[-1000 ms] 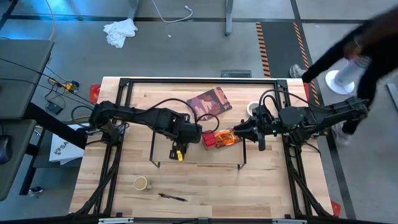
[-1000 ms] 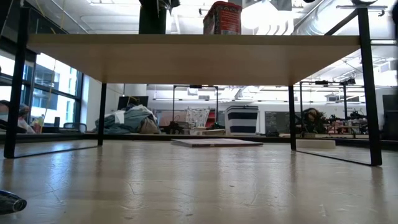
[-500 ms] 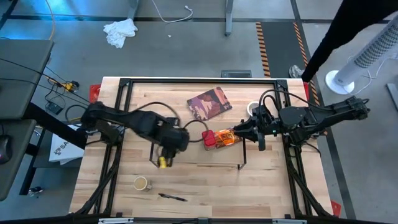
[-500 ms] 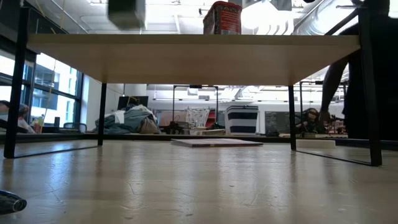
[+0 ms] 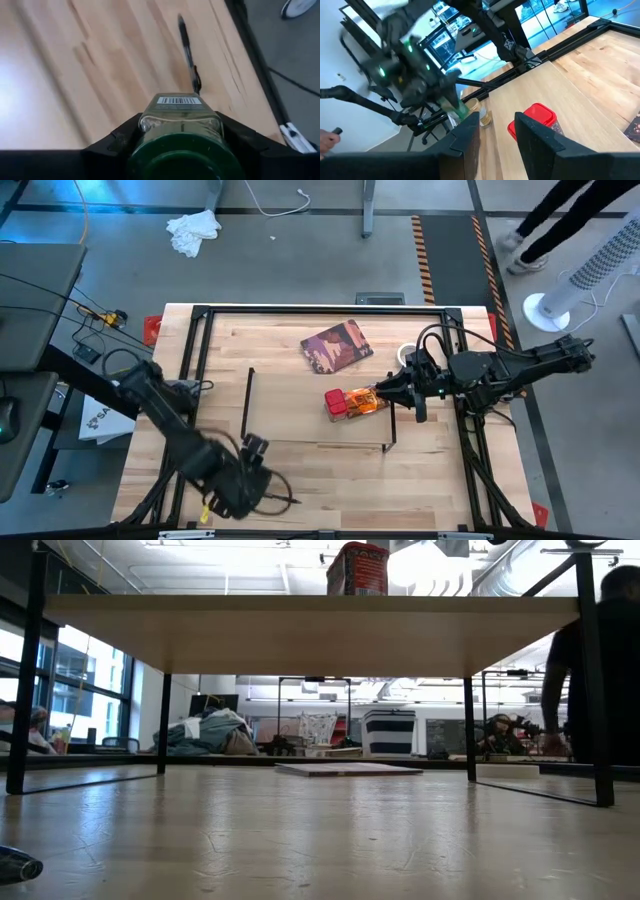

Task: Shelf spices
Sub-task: Remove the green seasoning bottle from the shelf

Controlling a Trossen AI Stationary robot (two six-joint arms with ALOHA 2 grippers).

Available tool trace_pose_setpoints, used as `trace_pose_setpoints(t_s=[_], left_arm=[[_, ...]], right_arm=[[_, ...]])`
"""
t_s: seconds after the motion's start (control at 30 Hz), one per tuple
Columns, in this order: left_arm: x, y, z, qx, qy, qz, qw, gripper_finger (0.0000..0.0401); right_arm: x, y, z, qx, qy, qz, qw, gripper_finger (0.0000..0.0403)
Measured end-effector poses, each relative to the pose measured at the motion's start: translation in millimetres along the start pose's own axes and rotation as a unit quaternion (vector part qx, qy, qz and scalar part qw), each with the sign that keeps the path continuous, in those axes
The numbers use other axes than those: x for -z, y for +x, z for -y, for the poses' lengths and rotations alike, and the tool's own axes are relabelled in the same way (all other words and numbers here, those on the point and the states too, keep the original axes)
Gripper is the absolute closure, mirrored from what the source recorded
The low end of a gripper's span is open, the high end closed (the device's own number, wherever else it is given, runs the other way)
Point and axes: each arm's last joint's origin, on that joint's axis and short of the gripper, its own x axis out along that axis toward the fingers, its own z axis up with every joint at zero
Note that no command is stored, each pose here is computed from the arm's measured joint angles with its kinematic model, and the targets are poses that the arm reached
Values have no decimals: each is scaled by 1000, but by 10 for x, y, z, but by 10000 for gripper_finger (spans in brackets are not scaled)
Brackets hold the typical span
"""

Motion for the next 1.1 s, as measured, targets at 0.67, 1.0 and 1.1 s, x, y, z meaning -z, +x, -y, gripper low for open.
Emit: trace_pose_setpoints(t_s=[0.67, 1.0, 1.1], left_arm=[[98, 965, -365, 25, -4, -40, 999, 181], [37, 988, -548, 34, -48, -22, 998, 177], [38, 959, -543, 49, -52, -21, 997, 177]], right_arm=[[48, 94, 10, 10, 11, -13, 1000, 284], [47, 94, 10, 10, 11, -13, 1000, 284], [48, 94, 10, 10, 11, -13, 1000, 284]])
